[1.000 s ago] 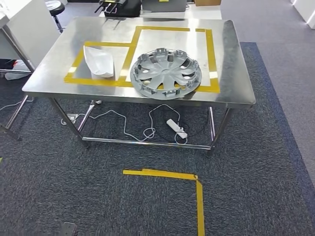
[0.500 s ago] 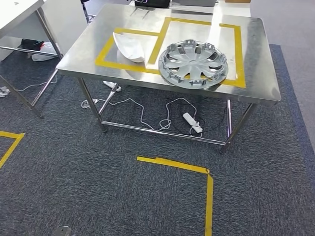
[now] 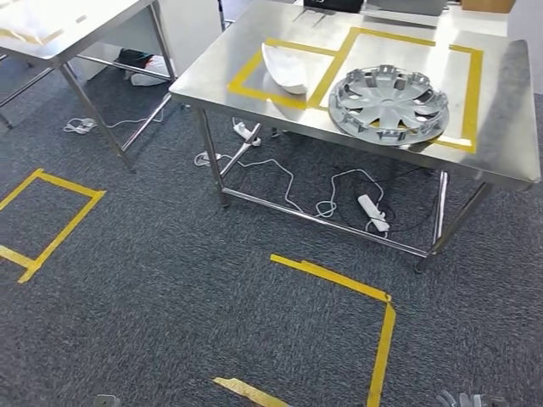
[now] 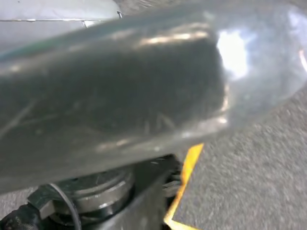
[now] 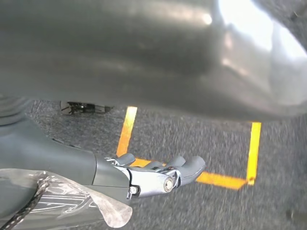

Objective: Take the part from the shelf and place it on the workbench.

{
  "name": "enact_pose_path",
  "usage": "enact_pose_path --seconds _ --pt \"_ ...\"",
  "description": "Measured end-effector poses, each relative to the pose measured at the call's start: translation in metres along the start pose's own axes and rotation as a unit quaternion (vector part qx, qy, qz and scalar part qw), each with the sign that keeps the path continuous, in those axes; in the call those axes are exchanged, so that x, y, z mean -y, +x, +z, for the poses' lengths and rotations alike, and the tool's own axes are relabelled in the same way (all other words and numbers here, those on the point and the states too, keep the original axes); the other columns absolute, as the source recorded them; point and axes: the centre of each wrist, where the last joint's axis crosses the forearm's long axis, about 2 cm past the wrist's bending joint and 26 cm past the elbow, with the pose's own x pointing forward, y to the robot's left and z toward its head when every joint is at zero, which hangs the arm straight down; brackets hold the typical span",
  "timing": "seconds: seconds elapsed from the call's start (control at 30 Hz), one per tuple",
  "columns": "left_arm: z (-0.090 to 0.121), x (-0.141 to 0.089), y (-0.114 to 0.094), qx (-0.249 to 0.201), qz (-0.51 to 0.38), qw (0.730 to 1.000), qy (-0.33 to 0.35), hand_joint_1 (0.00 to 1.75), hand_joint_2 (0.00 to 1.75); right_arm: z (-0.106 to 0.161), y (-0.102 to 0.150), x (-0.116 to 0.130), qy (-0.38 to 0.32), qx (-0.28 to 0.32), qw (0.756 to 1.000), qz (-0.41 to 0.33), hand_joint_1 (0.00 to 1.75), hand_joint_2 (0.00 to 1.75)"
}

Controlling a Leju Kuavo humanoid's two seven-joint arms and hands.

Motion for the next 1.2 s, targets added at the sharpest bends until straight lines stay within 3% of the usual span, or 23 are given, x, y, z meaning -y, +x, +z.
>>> enact_pose_path --seconds 1.2 --pt "0.006 0.0037 0.0088 0.019 -0.031 0.999 -0.014 0.0 0.0 -0.0047 0.0036 0.0008 -0.015 0.011 1.0 -0.015 0.0 0.0"
